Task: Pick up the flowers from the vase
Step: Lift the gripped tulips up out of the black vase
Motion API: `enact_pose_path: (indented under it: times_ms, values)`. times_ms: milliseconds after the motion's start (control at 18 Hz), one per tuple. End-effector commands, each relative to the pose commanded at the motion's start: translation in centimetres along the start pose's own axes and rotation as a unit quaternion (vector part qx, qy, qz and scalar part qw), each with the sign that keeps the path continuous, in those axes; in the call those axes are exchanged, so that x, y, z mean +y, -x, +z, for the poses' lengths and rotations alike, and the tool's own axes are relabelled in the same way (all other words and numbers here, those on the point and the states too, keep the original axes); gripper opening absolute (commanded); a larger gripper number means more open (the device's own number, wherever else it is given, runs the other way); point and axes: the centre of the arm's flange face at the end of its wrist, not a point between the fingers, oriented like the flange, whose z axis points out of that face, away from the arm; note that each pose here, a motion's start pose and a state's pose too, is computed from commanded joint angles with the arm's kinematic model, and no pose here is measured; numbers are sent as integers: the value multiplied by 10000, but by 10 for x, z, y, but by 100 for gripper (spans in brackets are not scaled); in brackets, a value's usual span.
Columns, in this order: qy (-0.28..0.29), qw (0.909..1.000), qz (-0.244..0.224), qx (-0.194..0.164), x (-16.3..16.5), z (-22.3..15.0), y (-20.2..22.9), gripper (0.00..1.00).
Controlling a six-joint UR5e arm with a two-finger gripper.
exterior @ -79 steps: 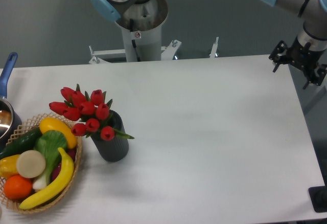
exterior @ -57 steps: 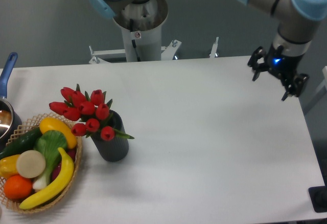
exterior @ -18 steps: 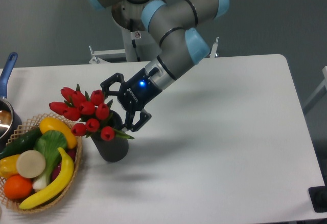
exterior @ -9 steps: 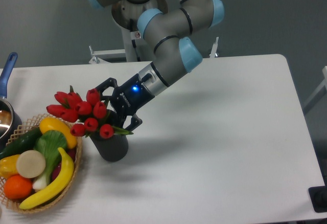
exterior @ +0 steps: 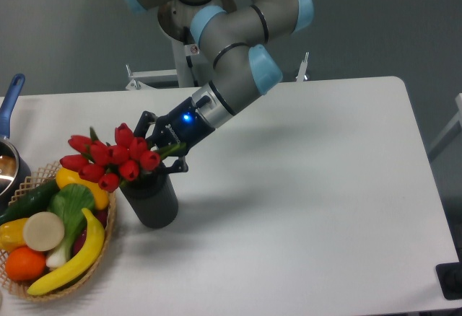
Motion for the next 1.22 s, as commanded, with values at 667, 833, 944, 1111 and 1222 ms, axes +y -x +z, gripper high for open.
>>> enact_pose_path:
  times_ms: [667, 833, 944, 1111, 1222]
  values:
    - [-493, 9974, -469, -250, -60, -40, -11, 3]
    - [-725, 9942, -735, -300, -82, -57, -5, 3]
    - [-881, 9918, -872, -302, -96, -67, -3, 3]
    - [-972, 9881, -1140, -350, -114, -80, 1, 4]
    - [-1053, 9863, -1220, -356, -120, -87, 3, 4]
